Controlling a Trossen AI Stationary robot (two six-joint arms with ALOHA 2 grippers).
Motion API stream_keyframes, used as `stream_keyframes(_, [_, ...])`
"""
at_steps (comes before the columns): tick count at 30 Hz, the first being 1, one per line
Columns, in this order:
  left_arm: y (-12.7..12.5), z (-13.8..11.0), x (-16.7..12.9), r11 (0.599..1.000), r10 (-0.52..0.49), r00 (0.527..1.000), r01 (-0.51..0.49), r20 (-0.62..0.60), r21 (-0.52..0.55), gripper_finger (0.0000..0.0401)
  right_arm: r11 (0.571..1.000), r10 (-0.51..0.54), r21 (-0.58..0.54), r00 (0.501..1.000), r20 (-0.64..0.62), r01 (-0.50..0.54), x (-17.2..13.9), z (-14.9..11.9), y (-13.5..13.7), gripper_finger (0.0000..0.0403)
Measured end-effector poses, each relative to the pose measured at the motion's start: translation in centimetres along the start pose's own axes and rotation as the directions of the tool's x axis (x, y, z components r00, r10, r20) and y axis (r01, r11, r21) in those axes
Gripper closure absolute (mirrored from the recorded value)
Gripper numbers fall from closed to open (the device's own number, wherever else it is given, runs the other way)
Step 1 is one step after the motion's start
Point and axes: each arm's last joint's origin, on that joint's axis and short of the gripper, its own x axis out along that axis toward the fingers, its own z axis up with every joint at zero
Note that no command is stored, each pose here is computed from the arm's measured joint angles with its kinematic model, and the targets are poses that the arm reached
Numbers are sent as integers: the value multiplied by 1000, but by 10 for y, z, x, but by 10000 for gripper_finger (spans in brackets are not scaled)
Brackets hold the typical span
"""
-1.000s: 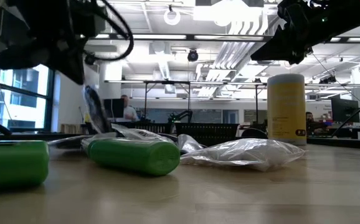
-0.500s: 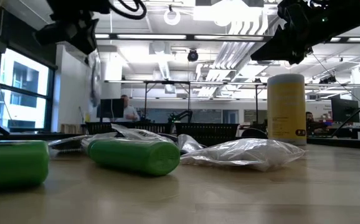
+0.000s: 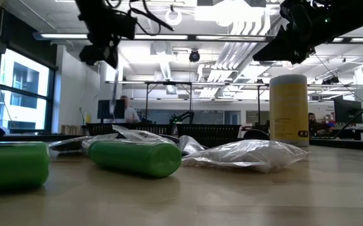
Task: Pick & Place Travel size toiletries
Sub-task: Put the middle black hairbrush into the left black bin
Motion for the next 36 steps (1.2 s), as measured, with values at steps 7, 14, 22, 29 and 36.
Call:
stream_keyframes(7, [21, -3, 36, 995, -99, 995, 99, 3, -31, 401, 1000, -1, -19, 1000, -6, 1, 0, -1, 0, 401])
stream_keyframes(14, [15, -20, 61, 986, -162, 985, 158, -59, -59, 401, 999, -5, -37, 999, -37, 4, 0, -4, -1, 401])
stream_keyframes(22, [8, -25, 81, 976, -191, 981, 189, -15, -106, 401, 1000, -5, -20, 999, -38, 4, 0, -4, -1, 401])
stream_keyframes(29, [7, -26, 81, 979, -183, 983, 180, -23, -100, 399, 1000, -5, -19, 999, -40, 5, 0, -4, -1, 401])
stream_keyframes(36, [7, -26, 81, 982, -178, 984, 175, -27, -69, 332, 1000, -5, -19, 999, -40, 5, 0, -4, -1, 401])
